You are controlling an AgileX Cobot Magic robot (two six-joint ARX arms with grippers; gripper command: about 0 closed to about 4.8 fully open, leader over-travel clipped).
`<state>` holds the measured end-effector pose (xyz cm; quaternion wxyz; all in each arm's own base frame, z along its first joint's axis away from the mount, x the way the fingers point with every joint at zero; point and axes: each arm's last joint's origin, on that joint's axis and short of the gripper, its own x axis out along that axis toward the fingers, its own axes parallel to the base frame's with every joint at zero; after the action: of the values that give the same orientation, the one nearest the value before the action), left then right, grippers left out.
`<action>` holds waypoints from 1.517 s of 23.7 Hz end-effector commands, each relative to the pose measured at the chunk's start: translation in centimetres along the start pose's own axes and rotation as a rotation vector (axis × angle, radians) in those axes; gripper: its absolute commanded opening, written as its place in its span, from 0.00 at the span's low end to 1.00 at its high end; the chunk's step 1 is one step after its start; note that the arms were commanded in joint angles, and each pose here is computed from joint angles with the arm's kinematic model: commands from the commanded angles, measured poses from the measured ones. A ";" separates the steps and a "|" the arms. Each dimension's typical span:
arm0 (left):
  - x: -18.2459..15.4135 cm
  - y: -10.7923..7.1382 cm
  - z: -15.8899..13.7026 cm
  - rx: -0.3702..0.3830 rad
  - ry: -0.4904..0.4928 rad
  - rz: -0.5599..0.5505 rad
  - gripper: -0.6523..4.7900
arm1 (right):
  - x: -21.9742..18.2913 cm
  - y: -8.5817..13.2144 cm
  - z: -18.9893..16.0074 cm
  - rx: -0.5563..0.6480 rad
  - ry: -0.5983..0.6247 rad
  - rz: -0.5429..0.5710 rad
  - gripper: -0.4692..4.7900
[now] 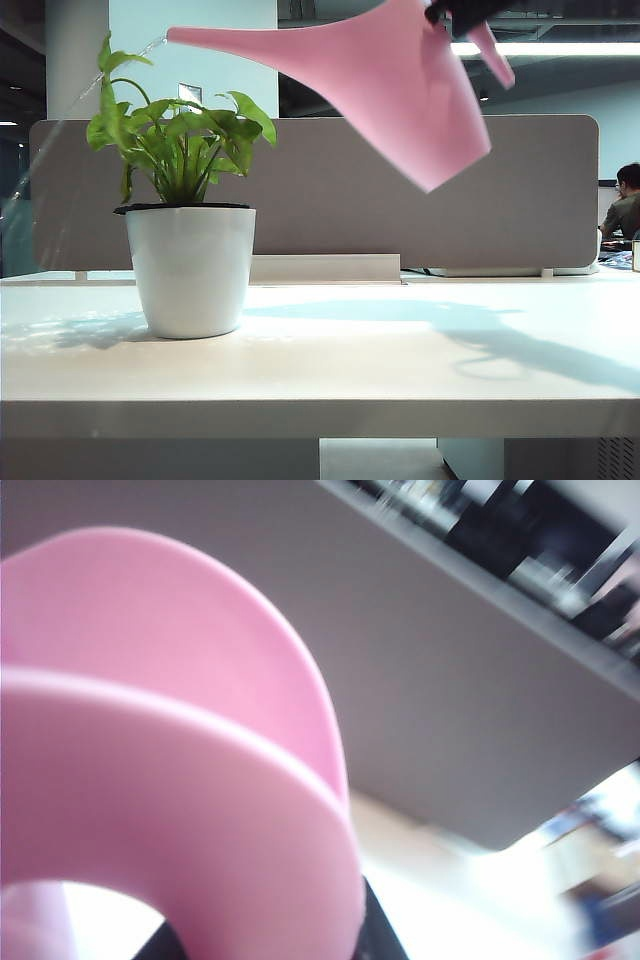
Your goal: Pick up the watering can from the table, water the potted plant, and put the can back.
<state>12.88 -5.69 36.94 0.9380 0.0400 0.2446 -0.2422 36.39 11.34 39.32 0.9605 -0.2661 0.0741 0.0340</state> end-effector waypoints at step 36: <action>-0.1 0.0 0.1 0.006 -0.013 -0.001 0.13 | -1.8 9.5 -18.7 0.448 -0.002 0.129 0.92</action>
<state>12.87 -5.69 36.94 0.9381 0.0399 0.2442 -0.2422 31.69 9.97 18.41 0.9916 -0.0372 0.0867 0.0885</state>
